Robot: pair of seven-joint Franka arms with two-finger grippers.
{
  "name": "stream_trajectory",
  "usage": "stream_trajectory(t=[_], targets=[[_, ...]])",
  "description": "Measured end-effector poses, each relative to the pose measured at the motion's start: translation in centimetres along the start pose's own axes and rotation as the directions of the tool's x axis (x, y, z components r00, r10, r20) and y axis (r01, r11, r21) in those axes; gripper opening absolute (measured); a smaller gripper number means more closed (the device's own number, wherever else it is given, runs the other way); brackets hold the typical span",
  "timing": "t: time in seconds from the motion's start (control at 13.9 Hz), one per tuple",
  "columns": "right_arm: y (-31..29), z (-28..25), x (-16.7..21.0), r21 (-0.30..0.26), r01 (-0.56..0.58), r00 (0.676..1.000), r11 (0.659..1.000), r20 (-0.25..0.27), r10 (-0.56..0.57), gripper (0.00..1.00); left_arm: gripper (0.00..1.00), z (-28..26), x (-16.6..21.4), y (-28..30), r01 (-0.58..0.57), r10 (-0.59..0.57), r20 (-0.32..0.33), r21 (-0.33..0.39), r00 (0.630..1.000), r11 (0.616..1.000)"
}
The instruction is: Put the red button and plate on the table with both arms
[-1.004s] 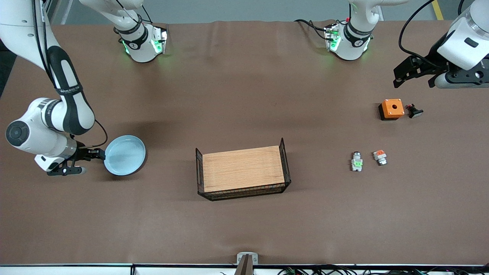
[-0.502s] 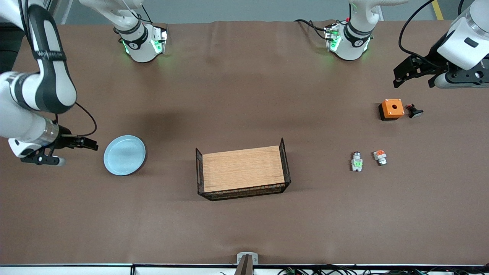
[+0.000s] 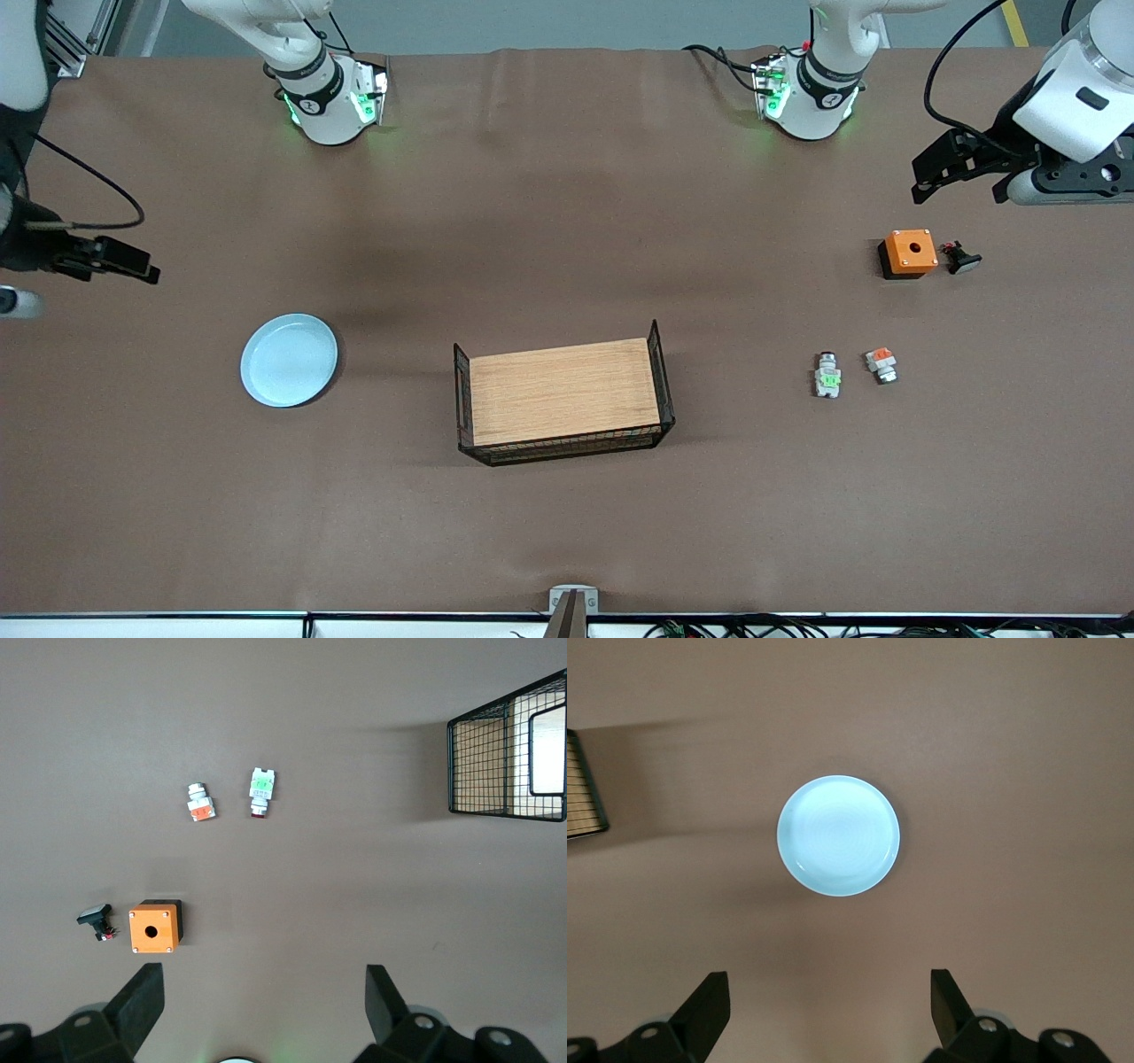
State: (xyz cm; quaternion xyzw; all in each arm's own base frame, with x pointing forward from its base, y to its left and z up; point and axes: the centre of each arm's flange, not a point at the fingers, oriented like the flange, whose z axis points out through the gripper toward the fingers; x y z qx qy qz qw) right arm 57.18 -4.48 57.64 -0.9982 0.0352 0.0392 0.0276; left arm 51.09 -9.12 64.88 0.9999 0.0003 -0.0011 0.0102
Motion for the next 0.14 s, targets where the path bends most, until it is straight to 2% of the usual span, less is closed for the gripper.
stream_trajectory(t=[0.14], targets=[[-1.1, -2.6, -0.5, -0.002, 0.018, 1.0, 1.0, -0.021, -0.018, 1.0, 1.0, 0.0, 0.0, 0.0, 0.0, 0.0, 0.0, 0.0, 1.0, 1.0]])
